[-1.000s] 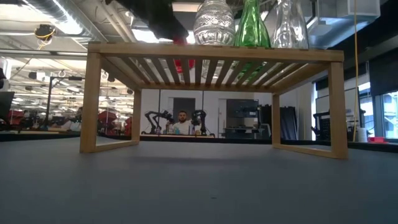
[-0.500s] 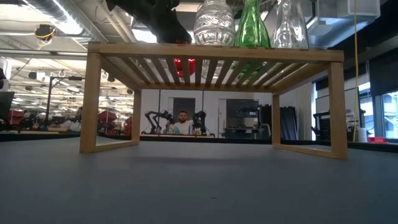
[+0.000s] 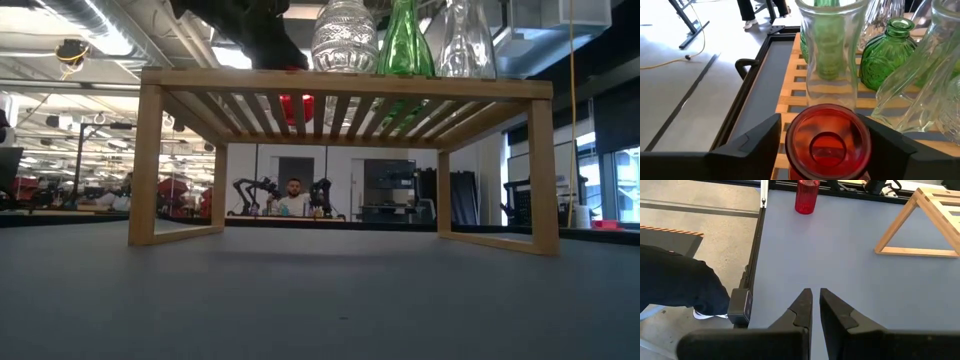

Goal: Sort vases onto shelf
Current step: Put the middle left red bottle on the shelf, then put the bottom left red bottle on the shelf

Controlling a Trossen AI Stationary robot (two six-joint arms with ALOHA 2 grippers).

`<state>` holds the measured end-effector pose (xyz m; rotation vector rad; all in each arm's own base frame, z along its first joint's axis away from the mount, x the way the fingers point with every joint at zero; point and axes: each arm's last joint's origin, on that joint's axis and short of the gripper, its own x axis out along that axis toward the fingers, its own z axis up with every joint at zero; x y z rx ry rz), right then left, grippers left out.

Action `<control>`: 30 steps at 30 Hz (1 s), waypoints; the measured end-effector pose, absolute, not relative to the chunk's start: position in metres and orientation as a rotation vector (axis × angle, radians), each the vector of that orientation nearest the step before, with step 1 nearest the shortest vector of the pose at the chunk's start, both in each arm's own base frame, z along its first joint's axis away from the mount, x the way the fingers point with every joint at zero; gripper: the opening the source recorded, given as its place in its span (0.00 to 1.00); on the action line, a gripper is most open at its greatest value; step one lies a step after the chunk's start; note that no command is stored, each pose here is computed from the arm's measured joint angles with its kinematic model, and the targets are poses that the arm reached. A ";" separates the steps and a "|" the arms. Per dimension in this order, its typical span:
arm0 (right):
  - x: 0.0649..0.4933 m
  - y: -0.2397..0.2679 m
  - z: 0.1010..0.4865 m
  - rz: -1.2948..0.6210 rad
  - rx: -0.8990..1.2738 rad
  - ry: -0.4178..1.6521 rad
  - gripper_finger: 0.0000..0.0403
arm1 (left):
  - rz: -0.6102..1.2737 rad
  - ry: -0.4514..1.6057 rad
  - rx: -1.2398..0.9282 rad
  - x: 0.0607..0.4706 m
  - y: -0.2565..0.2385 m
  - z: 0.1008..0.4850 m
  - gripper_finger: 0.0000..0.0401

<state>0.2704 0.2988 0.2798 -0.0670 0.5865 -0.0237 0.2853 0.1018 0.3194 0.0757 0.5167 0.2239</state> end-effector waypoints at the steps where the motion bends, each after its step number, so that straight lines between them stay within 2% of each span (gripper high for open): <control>1: 0.270 0.299 0.280 -0.024 -0.067 0.586 0.06 | 0.224 0.516 0.076 0.285 0.102 0.319 0.61; 7: 0.270 0.299 0.280 -0.024 -0.067 0.587 0.06 | 0.223 0.516 0.081 0.285 0.102 0.320 0.67; 16: 0.270 0.299 0.280 -0.024 -0.067 0.587 0.06 | 0.238 0.494 0.088 0.285 0.102 0.324 0.68; 24: 0.270 0.299 0.280 -0.021 -0.066 0.589 0.06 | 0.221 0.457 0.097 0.286 0.095 0.354 0.68; 30: 0.270 0.299 0.279 -0.018 -0.020 0.605 0.06 | 0.147 0.382 0.129 0.275 0.066 0.380 0.68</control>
